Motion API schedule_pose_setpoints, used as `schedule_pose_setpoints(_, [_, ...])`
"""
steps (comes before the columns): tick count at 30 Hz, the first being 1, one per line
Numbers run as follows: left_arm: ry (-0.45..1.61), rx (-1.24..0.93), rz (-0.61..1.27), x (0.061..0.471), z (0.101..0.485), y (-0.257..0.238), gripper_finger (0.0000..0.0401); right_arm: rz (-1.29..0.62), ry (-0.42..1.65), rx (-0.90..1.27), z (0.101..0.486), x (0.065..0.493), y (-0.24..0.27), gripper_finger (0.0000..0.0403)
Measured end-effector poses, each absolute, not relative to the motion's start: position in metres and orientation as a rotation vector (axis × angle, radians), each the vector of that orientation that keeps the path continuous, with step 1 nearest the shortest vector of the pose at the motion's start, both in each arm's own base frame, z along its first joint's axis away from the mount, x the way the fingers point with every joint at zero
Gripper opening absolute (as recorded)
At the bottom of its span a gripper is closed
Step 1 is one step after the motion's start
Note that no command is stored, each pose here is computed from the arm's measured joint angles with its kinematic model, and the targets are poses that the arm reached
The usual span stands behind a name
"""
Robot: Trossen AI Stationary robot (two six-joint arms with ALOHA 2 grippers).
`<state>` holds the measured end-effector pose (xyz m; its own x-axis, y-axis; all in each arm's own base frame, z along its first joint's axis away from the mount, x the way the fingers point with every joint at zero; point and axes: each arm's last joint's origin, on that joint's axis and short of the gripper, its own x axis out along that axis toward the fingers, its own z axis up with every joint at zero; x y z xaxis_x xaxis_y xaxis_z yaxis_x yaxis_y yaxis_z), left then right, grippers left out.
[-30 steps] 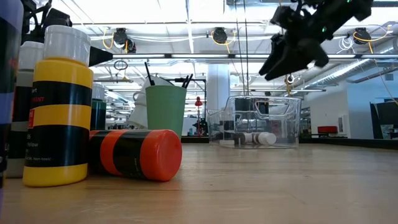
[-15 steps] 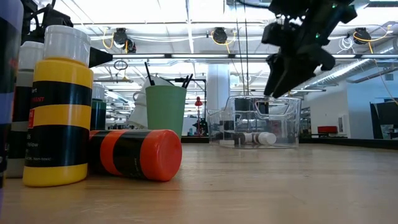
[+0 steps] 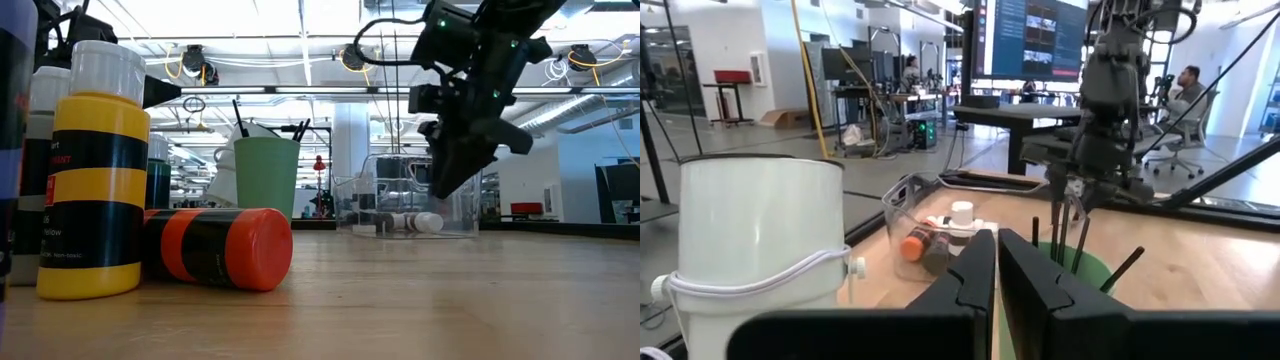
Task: Pick & Place Paint Supplies
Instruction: Move the transparent bin to the center of the table
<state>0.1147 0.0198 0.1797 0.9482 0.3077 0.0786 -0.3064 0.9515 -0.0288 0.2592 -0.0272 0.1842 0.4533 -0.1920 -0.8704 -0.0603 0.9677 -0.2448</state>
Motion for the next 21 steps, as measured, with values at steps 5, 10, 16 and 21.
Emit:
schedule_pose_setpoints(5, [-0.121,-0.040,0.307,0.114,0.183,0.020,0.0021,-0.045,1.111,-0.278,0.181,0.261,-0.018,0.0013])
schedule_pose_setpoints(10, [-0.131,-0.068,0.280,0.116,0.197,0.019,0.0021,-0.011,1.102,-0.301,0.182,0.261,-0.006,0.0015])
schedule_pose_setpoints(16, [-0.106,-0.108,0.174,0.131,0.238,0.013,0.0021,0.052,1.083,-0.310,0.182,0.260,0.019,0.0005])
schedule_pose_setpoints(21, [-0.032,-0.111,0.107,0.163,0.271,0.001,0.0021,0.096,1.037,-0.269,0.183,0.259,0.050,0.0003])
